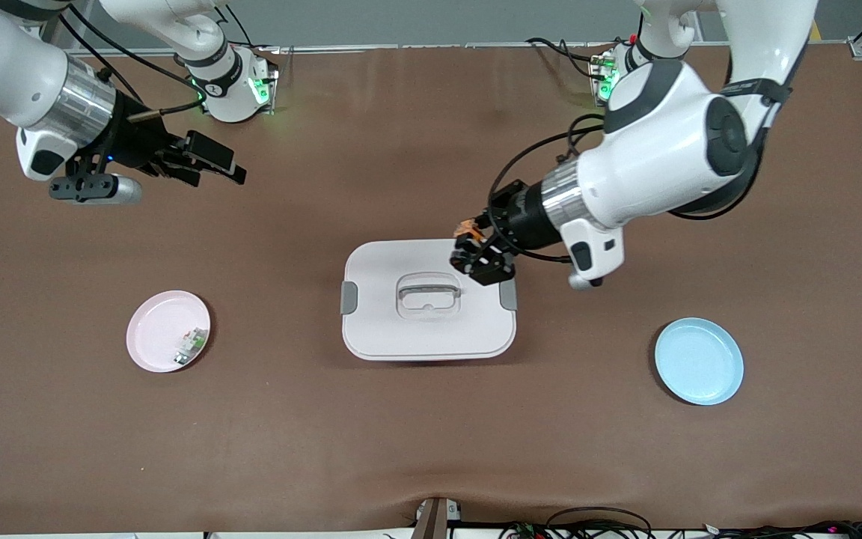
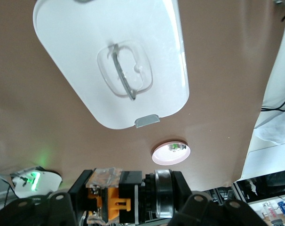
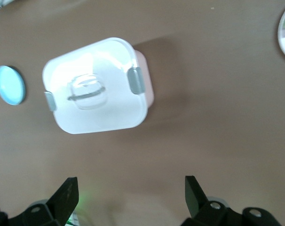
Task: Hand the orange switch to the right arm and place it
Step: 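Carry the switch above the box while the right gripper reaches toward it, then grasp the orange switch with the right gripper beside the left gripper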
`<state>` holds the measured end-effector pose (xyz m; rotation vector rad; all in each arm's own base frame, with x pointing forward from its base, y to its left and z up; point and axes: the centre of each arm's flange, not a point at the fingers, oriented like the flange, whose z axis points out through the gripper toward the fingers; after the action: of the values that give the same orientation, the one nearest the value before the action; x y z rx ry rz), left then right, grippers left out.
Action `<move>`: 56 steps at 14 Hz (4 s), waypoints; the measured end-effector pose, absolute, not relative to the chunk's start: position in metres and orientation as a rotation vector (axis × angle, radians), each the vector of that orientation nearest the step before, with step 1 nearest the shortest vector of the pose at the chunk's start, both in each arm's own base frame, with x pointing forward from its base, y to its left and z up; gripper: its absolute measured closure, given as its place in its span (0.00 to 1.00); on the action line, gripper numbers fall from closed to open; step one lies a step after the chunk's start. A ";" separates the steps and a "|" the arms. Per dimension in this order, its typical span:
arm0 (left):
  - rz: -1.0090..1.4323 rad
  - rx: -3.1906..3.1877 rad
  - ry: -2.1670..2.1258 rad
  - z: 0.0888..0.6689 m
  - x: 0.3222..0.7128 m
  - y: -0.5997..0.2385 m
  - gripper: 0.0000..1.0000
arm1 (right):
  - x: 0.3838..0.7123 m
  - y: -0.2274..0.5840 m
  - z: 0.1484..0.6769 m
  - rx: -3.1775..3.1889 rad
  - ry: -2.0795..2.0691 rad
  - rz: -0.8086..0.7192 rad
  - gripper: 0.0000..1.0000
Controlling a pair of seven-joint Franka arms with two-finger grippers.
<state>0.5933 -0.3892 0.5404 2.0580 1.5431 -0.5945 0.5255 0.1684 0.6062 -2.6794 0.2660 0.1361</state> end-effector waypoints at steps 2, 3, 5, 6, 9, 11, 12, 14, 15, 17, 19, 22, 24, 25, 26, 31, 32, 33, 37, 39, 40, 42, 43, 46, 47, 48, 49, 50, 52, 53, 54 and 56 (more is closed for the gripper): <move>-0.678 2.009 1.589 0.532 0.589 -0.403 0.27 | 0.529 0.173 0.600 -2.606 0.296 0.132 0.00; -0.711 1.984 1.620 0.529 0.588 -0.406 0.27 | 0.531 0.175 0.598 -2.563 0.316 0.123 0.00; -0.753 1.960 1.662 0.523 0.585 -0.415 0.27 | 0.535 0.183 0.593 -2.494 0.350 0.079 0.00; -0.767 1.954 1.677 0.520 0.582 -0.420 0.27 | 0.536 0.191 0.591 -2.465 0.360 0.050 0.00; -0.787 1.926 1.708 0.517 0.576 -0.434 0.27 | 0.533 0.226 0.583 -2.409 0.420 0.003 0.00; -0.798 1.888 1.741 0.516 0.573 -0.442 0.27 | 0.534 0.245 0.573 -2.394 0.457 0.000 0.00; -0.802 1.881 1.748 0.515 0.573 -0.443 0.27 | 0.537 0.252 0.566 -2.377 0.485 0.020 0.00; -0.811 1.866 1.769 0.514 0.573 -0.444 0.27 | 0.541 0.264 0.551 -2.337 0.544 0.073 0.00; -0.818 1.855 1.786 0.514 0.572 -0.445 0.27 | 0.543 0.269 0.545 -2.332 0.559 0.091 0.00; -0.826 1.849 1.800 0.514 0.570 -0.448 0.27 | 0.548 0.276 0.537 -2.334 0.569 0.107 0.00; -0.831 1.850 1.803 0.513 0.568 -0.451 0.27 | 0.554 0.283 0.533 -2.335 0.563 0.112 0.00; -0.843 1.864 1.798 0.509 0.562 -0.459 0.27 | 0.556 0.308 0.536 -2.329 0.522 0.119 0.00; -0.845 1.869 1.796 0.509 0.560 -0.462 0.27 | 0.556 0.322 0.538 -2.317 0.501 0.130 0.00; -0.844 1.870 1.795 0.509 0.560 -0.463 0.27 | 0.556 0.327 0.537 -2.318 0.493 0.132 0.00; -0.838 1.874 1.794 0.509 0.559 -0.463 0.27 | 0.556 0.331 0.536 -2.321 0.485 0.136 0.00; -0.808 1.905 1.782 0.508 0.555 -0.468 0.27 | 0.548 0.351 0.525 -2.343 0.429 0.157 0.00; -0.807 1.905 1.782 0.508 0.555 -0.468 0.27 | 0.546 0.355 0.523 -2.346 0.420 0.163 0.00; -0.806 1.905 1.783 0.508 0.555 -0.468 0.27 | 0.544 0.358 0.522 -2.349 0.412 0.168 0.00; -0.788 1.915 1.782 0.507 0.556 -0.468 0.27 | 0.540 0.362 0.508 -2.372 0.373 0.190 0.00; -0.786 1.916 1.782 0.507 0.556 -0.467 0.27 | 0.540 0.362 0.501 -2.379 0.373 0.199 0.00; -0.786 1.916 1.782 0.507 0.556 -0.467 0.27 | 0.539 0.362 0.500 -2.381 0.373 0.202 0.00; -0.785 1.915 1.782 0.507 0.556 -0.467 0.27 | 0.539 0.362 0.500 -2.381 0.372 0.202 0.00; -0.785 1.915 1.783 0.507 0.556 -0.467 0.27 | 0.539 0.362 0.500 -2.381 0.371 0.203 0.00; -0.775 1.920 1.782 0.507 0.556 -0.467 0.27 | 0.537 0.364 0.500 -2.382 0.366 0.205 0.20; -0.772 1.925 1.782 0.506 0.556 -0.467 0.27 | 0.537 0.365 0.501 -2.379 0.366 0.202 0.33; -0.772 1.929 1.781 0.505 0.555 -0.468 0.27 | 0.537 0.366 0.503 -2.376 0.363 0.198 0.42; -0.773 1.932 1.780 0.504 0.554 -0.470 0.27 | 0.537 0.367 0.506 -2.374 0.359 0.195 0.54; -0.774 1.934 1.781 0.504 0.554 -0.469 0.27 | 0.537 0.367 0.506 -2.377 0.342 0.190 0.59; -0.774 1.934 1.781 0.504 0.554 -0.469 0.27 | 0.537 0.367 0.506 -2.376 0.340 0.189 0.59; -0.774 1.934 1.781 0.504 0.554 -0.469 0.27 | 0.537 0.367 0.506 -2.376 0.340 0.188 0.59; -0.774 1.934 1.781 0.504 0.554 -0.469 0.27 | 0.537 0.367 0.506 -2.377 0.340 0.188 0.59; -0.774 1.933 1.781 0.504 0.554 -0.469 0.27 | 0.537 0.367 0.506 -2.376 0.340 0.187 0.59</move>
<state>0.5543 -0.4692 0.5039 1.9332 1.7811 -0.7741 0.5371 0.3668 0.5061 -2.3762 0.3396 0.1872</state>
